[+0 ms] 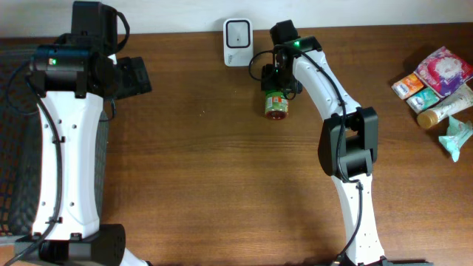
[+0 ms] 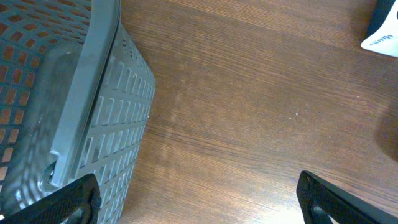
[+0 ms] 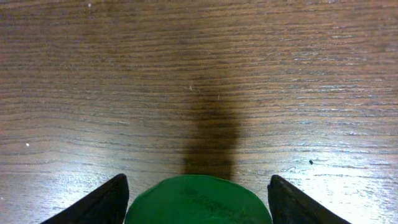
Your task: Scan the item barcode
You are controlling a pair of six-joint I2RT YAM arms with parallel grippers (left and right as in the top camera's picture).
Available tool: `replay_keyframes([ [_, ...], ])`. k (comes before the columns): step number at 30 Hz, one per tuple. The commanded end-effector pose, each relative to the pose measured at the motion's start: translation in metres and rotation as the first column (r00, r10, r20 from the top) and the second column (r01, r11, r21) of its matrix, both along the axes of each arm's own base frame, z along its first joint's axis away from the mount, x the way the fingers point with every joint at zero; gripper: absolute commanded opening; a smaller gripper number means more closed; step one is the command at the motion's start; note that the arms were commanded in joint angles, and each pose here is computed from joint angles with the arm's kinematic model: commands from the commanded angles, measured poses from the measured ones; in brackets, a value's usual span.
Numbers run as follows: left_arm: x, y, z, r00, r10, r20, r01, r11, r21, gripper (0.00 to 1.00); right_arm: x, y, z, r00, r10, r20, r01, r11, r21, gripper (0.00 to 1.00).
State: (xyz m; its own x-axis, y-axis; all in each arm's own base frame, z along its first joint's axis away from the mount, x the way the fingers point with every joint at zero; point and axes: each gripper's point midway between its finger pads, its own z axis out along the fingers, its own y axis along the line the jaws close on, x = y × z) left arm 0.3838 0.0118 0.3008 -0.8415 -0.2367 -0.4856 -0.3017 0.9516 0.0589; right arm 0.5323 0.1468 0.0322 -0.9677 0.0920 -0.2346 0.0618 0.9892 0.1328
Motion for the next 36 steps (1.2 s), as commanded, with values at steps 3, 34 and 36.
replay_keyframes([
  [3, 0.000, 0.003, 0.005, 1.000, -0.003, 0.010, 0.003, 1.000, 0.014, 0.99, 0.003, -0.005, 0.026, 1.000, 0.009, 0.028, -0.009, 1.000, -0.007, 0.57],
  [34, 0.000, 0.003, 0.004, 1.000, -0.003, 0.010, 0.003, 1.000, 0.014, 0.99, -0.087, 0.088, 0.054, 0.966, 0.169, -0.197, -0.158, 0.985, 0.069, 0.94],
  [36, 0.000, 0.003, 0.005, 1.000, -0.003, 0.010, 0.003, 1.000, 0.014, 0.99, -0.081, 0.101, 0.052, 0.972, 0.162, -0.172, -0.145, 0.984, 0.106, 0.94],
])
